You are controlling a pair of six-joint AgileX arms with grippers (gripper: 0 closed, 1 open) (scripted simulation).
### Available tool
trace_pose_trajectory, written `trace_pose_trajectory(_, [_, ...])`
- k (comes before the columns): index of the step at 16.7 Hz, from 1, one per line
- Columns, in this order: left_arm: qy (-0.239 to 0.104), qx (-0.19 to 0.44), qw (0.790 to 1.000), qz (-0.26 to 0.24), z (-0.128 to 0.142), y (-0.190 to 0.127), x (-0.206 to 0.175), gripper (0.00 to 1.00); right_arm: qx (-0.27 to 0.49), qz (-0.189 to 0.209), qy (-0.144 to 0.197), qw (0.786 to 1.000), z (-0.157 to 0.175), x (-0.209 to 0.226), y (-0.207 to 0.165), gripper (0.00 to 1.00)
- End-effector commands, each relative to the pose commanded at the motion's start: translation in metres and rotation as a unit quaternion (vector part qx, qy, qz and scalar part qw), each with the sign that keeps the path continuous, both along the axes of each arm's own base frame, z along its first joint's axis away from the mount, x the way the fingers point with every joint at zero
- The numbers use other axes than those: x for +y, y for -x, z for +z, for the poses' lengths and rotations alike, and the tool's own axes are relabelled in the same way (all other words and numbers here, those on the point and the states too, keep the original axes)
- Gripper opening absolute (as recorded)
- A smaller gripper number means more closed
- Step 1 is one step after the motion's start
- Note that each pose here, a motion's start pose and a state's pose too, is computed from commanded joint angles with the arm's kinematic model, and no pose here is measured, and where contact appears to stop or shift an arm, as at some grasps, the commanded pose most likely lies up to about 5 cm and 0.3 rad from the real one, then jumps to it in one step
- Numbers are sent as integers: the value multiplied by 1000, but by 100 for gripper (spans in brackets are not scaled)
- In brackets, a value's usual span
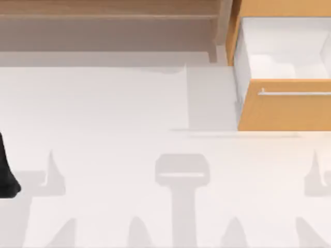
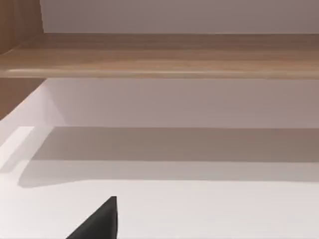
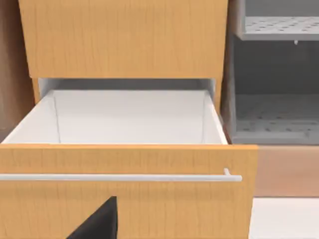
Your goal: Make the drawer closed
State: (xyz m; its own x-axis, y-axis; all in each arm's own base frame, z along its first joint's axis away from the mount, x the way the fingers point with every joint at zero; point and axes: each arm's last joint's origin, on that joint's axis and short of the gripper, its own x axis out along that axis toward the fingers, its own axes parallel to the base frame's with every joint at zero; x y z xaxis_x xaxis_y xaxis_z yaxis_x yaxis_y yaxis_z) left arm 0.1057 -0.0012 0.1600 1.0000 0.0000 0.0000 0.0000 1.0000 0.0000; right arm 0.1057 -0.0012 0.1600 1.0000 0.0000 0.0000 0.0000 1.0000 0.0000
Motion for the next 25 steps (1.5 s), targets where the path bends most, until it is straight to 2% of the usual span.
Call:
trace_pose_trajectory(3, [0,0,1000,0,0,0,0,100,-3,-1,0,1000,4,-1,0,100])
trace_pose_trajectory(7, [0,0,1000,0,0,0,0,100,-14,-3,2,1000,34,-8,-6,100])
trace_pose_trajectory(15, [0,0,1000,0,0,0,0,100,2,0,-1,1000,96,-45,-56,100])
trace_pose_trajectory(19, [0,0,1000,0,0,0,0,100,0,0,0,1000,107,-59,-69,100])
trace_pose_trajectory(25, [0,0,1000,0,0,0,0,100,1,0,5,1000,105,-58,-70,100])
